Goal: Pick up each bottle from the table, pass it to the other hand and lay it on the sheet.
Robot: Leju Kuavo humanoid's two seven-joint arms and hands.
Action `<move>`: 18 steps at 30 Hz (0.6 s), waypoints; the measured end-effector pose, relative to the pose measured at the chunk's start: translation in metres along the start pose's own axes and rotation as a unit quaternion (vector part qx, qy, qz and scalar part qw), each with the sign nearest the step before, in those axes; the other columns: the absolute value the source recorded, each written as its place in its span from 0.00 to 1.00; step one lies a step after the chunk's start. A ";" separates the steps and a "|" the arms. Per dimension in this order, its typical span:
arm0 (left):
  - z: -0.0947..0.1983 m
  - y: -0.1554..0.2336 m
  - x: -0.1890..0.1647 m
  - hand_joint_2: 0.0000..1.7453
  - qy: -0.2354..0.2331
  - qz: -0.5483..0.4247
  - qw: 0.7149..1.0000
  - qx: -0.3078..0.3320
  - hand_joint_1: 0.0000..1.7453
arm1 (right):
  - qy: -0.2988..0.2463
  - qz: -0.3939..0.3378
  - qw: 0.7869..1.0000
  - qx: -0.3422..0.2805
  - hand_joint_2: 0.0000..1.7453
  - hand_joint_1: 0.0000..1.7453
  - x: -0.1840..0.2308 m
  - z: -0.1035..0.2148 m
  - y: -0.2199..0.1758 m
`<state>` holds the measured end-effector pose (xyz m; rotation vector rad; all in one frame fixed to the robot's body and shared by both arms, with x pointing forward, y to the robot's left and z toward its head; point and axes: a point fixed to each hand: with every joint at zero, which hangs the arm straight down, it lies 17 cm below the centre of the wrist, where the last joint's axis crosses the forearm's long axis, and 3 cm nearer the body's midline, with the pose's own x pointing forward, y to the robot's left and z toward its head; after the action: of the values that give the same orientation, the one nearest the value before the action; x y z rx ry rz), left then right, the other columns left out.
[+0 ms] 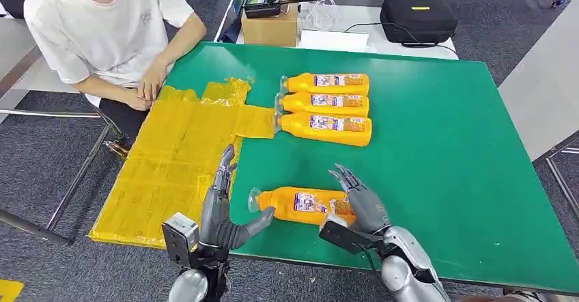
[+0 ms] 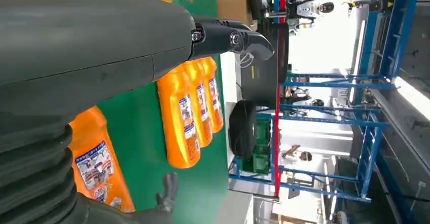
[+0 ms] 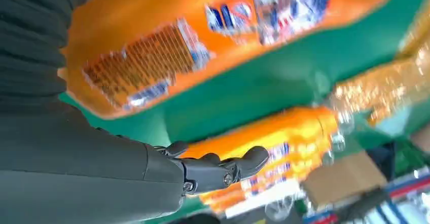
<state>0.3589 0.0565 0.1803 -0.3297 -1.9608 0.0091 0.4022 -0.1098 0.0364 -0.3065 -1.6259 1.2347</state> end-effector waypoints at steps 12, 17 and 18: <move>0.001 0.002 -0.005 1.00 0.004 -0.010 1.000 0.007 0.00 | 0.072 0.054 0.988 0.128 1.00 0.00 -0.065 0.008 0.019; 0.000 0.001 -0.008 1.00 0.006 -0.014 1.000 0.004 0.00 | 0.092 0.094 0.976 0.173 1.00 0.00 -0.091 0.001 0.015; 0.000 0.000 -0.008 1.00 0.006 -0.016 1.000 0.003 0.00 | 0.092 0.099 0.974 0.180 1.00 0.00 -0.093 -0.001 0.013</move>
<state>0.3624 0.0548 0.1730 -0.2934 -1.9532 -0.0071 0.4400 -0.1687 -0.0267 -0.3489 -1.2066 1.5751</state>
